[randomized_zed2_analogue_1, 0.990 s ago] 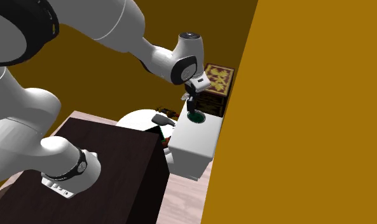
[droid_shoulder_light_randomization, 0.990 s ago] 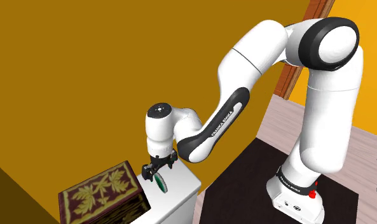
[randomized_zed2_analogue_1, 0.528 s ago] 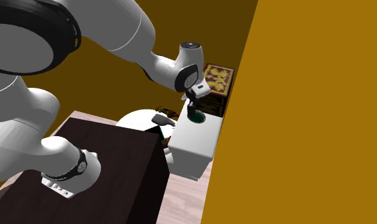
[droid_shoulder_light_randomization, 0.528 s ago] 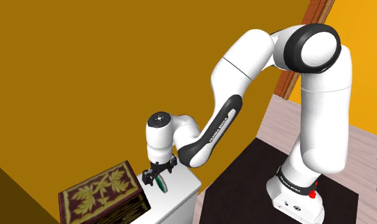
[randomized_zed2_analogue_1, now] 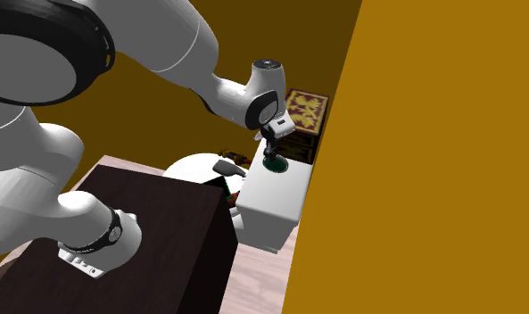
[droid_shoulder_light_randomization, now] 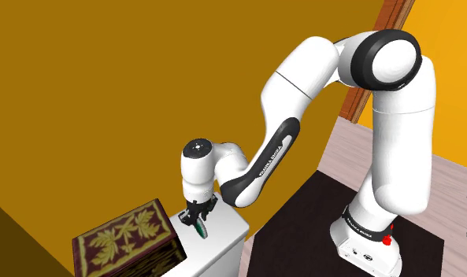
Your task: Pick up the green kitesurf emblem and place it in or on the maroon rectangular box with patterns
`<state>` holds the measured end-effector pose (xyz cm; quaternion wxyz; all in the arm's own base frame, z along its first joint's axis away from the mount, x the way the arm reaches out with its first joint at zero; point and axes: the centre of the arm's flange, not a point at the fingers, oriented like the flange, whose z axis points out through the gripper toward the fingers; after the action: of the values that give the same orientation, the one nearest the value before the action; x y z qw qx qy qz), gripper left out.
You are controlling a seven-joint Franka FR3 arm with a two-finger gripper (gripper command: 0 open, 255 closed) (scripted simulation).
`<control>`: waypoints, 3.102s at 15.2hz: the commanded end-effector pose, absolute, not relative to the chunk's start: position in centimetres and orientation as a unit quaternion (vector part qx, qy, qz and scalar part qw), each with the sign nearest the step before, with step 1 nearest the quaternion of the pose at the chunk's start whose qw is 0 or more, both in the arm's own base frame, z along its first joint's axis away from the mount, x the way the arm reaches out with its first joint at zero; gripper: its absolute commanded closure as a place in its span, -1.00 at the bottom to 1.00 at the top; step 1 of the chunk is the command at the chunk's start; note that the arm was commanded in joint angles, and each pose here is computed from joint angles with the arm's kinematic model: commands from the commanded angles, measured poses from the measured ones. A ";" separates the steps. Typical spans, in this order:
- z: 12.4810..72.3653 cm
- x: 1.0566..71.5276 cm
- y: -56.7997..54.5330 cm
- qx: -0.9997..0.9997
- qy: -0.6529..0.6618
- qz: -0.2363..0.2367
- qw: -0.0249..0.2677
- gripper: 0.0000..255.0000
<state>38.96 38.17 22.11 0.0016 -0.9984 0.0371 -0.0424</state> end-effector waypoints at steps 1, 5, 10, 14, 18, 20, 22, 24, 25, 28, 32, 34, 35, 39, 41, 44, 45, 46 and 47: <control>22.1 39.0 38.2 -0.998 0.037 -0.042 0.002 1.00; 22.1 39.0 38.2 -0.998 0.037 -0.042 0.002 1.00; 23.2 39.0 38.2 -0.998 0.037 -0.042 0.002 1.00; 25.3 39.0 38.2 -0.998 0.037 -0.042 0.002 1.00; 27.4 39.0 38.2 -0.998 0.037 -0.042 0.002 1.00; 28.4 39.0 38.2 -0.998 0.037 -0.042 0.002 1.00; 29.5 39.0 38.2 -0.998 0.037 -0.042 0.002 1.00; 30.6 39.0 38.2 -0.998 0.037 -0.042 0.002 1.00; 31.1 39.0 38.2 -0.998 0.037 -0.042 0.002 1.00; 32.7 39.0 38.2 -0.998 0.037 -0.042 0.002 1.00; 34.8 39.0 38.2 -0.998 0.037 -0.042 0.002 1.00; 35.8 39.0 38.2 -0.998 0.037 -0.042 0.002 1.00; 36.4 39.0 38.2 -0.998 0.037 -0.042 0.002 1.00; 38.5 39.0 38.2 -0.998 0.037 -0.042 0.002 1.00; 39.5 39.0 38.2 -0.998 0.037 -0.042 0.002 1.00; 41.1 39.0 38.2 -0.998 0.037 -0.042 0.002 1.00; 41.6 39.0 38.2 -0.998 0.037 -0.042 0.002 1.00; 42.2 39.0 38.2 -0.998 0.037 -0.042 0.002 1.00; 42.7 39.0 38.2 -0.998 0.037 -0.042 0.002 1.00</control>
<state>39.04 38.23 42.11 0.0016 -0.9984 0.0372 -0.0426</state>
